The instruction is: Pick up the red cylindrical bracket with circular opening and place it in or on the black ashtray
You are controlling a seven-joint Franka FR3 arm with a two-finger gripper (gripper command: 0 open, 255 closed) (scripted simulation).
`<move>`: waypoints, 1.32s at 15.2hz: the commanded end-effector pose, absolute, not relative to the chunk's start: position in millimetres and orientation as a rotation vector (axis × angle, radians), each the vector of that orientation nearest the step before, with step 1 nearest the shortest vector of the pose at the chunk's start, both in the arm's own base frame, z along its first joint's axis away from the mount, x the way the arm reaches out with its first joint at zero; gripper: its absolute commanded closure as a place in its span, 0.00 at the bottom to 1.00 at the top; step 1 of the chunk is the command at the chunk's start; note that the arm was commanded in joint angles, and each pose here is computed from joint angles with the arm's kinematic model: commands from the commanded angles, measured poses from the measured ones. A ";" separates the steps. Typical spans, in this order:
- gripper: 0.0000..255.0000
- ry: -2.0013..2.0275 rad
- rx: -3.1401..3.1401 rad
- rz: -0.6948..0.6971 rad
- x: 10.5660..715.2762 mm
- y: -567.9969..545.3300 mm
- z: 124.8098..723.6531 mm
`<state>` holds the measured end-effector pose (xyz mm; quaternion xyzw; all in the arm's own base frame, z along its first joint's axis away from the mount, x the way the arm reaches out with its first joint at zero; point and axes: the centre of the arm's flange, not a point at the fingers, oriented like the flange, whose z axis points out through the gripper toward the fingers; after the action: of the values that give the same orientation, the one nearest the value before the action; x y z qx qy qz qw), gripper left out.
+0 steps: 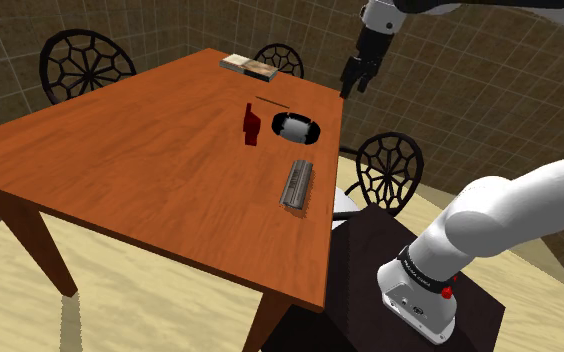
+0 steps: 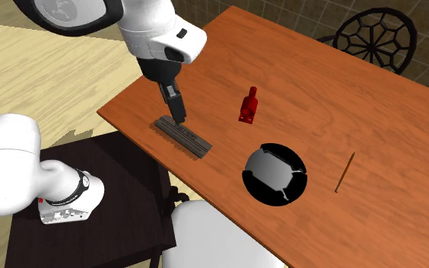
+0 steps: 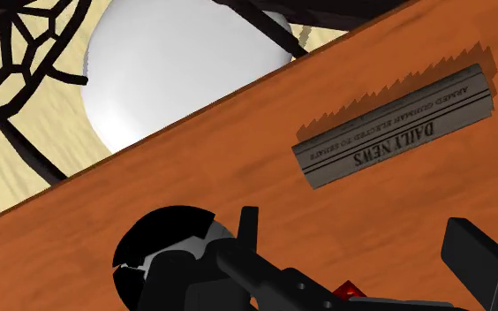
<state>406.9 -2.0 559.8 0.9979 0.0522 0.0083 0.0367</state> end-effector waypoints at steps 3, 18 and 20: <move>0.00 0.258 3.052 0.013 455.7 8.1 532.0; 0.00 0.611 2.981 -0.037 613.5 69.9 423.4; 0.00 0.658 2.968 -0.043 633.0 80.7 408.4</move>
<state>624.0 74.1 418.3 0.9768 0.2079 -0.0132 0.0499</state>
